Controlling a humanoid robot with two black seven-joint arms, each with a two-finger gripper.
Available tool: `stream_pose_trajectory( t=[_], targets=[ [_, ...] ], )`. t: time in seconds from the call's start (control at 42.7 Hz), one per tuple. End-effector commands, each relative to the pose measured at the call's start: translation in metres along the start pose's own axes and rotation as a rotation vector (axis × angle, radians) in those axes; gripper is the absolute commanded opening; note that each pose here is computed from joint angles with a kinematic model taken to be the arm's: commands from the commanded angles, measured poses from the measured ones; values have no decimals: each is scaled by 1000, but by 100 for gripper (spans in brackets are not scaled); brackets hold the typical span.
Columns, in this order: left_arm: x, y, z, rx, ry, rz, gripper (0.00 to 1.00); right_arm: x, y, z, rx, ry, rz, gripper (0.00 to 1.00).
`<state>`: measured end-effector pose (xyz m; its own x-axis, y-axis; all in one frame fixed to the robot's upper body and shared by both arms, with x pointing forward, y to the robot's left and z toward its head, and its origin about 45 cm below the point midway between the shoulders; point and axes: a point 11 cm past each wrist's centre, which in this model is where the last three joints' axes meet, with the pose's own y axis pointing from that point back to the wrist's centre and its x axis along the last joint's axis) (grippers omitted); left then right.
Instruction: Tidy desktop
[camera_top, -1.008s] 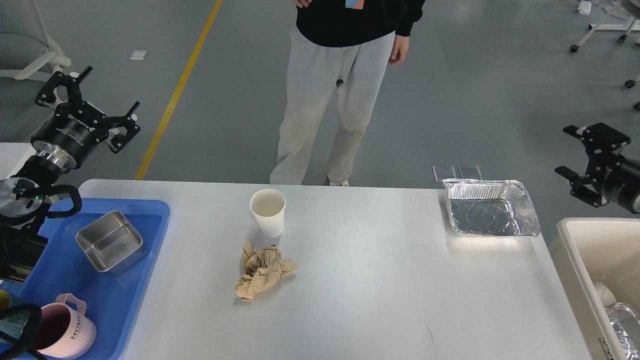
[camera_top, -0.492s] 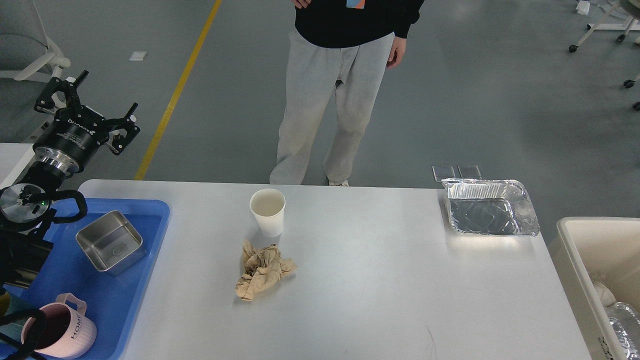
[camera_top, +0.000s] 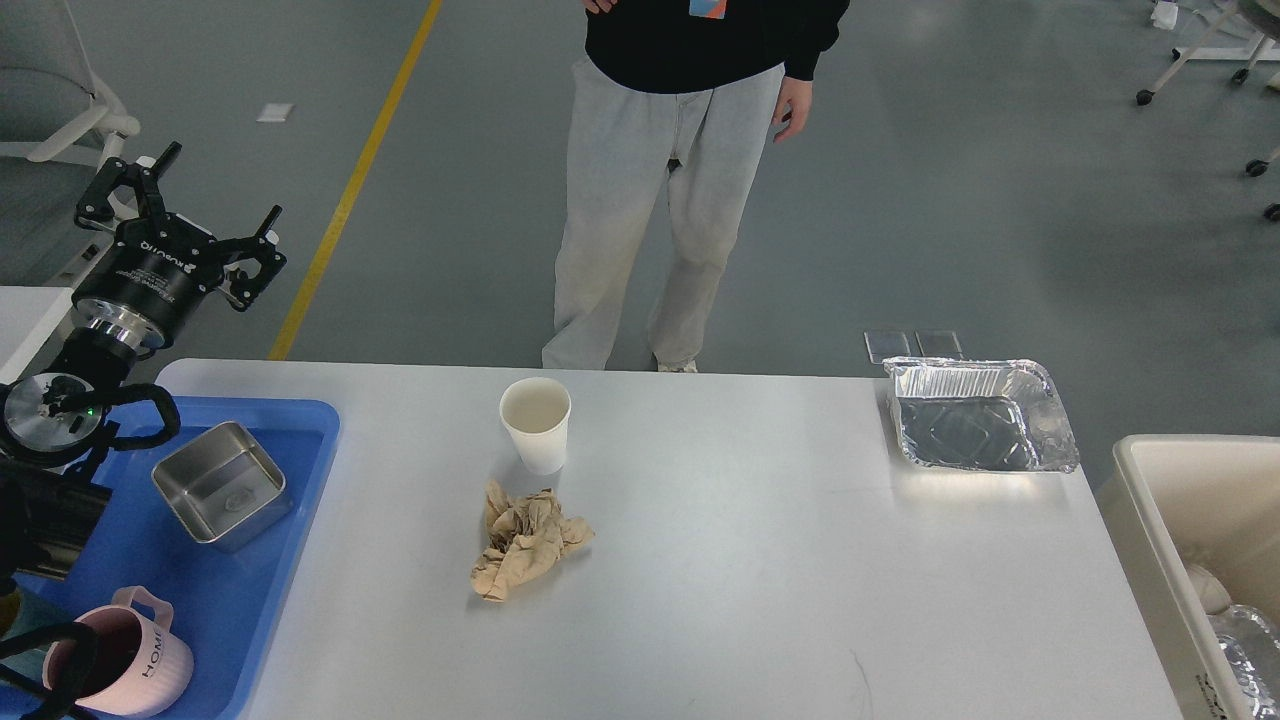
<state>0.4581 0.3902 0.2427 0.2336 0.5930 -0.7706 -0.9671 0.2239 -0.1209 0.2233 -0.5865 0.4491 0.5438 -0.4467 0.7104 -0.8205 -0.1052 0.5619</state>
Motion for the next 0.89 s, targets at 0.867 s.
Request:
stream_pose_trajectory(
  t=[0.867],
  targets=[
    [28, 27, -25, 26, 58, 60, 98, -62, -266, 11, -203, 290, -197, 100]
  ],
)
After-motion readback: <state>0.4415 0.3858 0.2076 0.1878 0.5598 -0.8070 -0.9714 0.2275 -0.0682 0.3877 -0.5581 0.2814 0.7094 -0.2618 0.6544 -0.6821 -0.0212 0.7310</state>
